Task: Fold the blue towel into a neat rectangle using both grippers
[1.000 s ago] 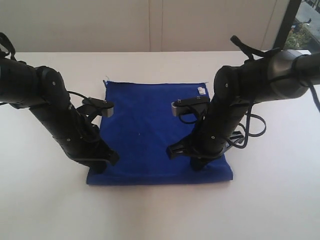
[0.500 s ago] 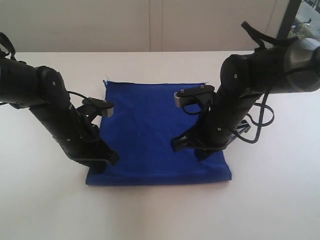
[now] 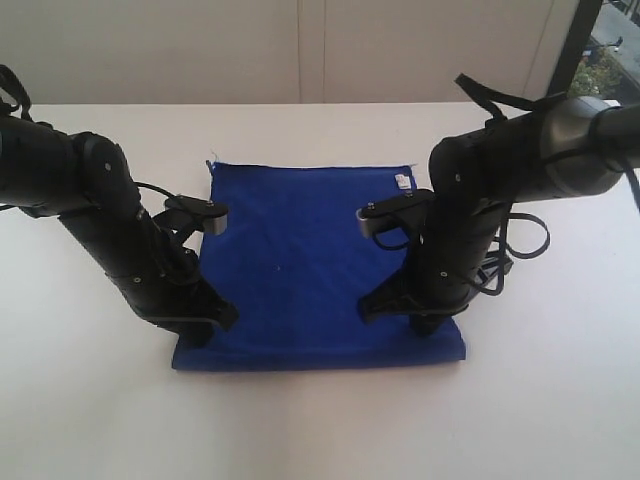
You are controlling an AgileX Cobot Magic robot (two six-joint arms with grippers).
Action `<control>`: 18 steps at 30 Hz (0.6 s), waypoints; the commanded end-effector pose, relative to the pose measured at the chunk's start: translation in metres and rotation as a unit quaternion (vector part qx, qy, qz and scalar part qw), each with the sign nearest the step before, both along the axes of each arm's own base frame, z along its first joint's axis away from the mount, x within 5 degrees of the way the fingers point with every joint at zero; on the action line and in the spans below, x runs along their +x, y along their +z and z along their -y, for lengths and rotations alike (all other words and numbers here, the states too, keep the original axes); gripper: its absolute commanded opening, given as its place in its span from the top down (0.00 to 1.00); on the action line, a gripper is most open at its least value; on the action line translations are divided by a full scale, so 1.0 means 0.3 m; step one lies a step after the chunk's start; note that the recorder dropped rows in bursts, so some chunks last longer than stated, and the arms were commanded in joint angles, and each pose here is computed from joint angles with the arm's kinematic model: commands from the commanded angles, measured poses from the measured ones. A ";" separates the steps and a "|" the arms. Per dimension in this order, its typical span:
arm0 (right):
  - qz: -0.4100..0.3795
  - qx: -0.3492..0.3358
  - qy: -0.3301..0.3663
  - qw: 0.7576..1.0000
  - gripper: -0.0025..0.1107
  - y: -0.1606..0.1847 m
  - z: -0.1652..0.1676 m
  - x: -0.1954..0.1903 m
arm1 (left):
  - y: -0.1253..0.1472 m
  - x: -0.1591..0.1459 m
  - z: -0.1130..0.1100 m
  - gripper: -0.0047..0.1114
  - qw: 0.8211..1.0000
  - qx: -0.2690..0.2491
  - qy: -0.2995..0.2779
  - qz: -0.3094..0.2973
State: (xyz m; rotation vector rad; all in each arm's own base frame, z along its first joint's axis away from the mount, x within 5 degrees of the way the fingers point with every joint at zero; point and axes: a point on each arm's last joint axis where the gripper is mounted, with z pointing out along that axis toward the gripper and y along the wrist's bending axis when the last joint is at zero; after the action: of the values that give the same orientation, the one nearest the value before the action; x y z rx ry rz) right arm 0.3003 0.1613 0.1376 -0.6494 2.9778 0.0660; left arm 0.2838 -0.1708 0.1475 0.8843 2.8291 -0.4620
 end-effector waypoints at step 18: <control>-0.016 -0.051 0.026 0.998 0.98 -0.024 0.028 -0.005 | -0.011 -0.014 0.001 0.96 1.000 0.003 -0.003 -0.015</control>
State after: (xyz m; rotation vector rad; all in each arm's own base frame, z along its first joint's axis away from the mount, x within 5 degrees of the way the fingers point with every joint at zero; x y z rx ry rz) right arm 0.2985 0.1555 0.1360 -0.7128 3.0069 -0.0281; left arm 0.2838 -0.1708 0.1475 0.8843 2.8291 -0.4620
